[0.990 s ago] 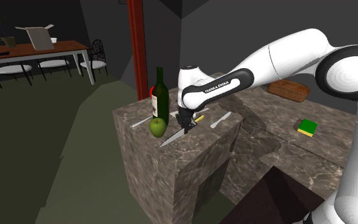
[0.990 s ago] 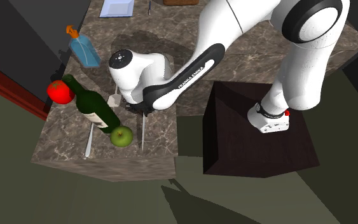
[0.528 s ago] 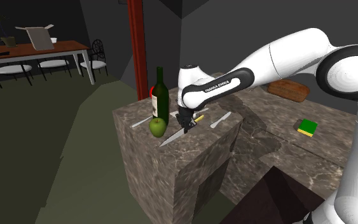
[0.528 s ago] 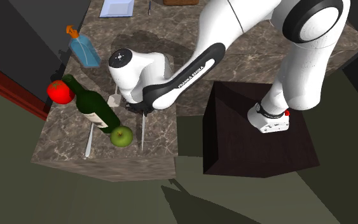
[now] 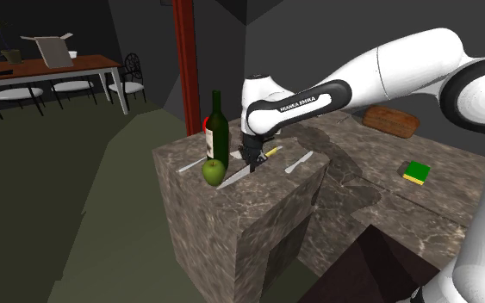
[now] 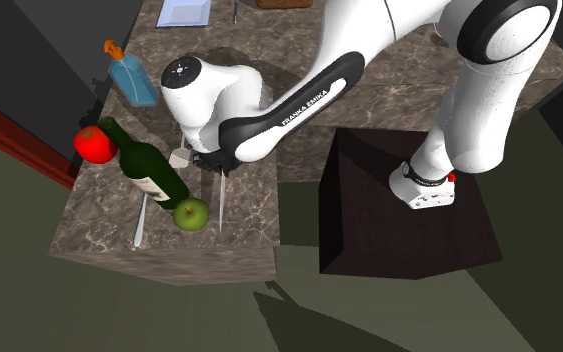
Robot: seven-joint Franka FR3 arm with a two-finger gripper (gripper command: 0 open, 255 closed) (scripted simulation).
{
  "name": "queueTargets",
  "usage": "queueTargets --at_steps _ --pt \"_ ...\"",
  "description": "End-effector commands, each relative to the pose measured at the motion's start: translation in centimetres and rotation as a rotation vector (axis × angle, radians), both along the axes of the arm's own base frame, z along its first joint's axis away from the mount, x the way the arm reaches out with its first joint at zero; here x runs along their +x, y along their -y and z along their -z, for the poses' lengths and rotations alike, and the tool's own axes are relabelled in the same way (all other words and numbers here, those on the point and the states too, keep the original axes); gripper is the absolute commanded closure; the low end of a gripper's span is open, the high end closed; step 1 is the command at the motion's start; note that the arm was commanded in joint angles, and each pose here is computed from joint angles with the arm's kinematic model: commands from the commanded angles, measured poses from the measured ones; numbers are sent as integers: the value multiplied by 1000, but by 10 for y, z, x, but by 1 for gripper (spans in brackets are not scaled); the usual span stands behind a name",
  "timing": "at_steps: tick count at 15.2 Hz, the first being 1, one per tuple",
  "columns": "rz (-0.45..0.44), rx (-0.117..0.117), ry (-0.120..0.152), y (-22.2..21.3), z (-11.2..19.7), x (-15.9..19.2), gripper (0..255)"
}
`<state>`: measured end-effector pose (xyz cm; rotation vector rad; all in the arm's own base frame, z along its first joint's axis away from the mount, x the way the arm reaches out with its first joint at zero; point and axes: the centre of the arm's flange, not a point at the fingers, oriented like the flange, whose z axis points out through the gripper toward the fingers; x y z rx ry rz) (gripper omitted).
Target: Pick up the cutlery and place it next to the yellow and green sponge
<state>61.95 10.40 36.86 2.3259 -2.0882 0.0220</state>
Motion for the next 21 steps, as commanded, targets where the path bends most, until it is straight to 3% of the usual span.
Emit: queueTargets --at_steps 1,15,21 --pt "0 0 0 0 -11 0 255" --pt "0 0 0 0 -81 -1 255" --pt "0 0 0 68 -81 -42 255"
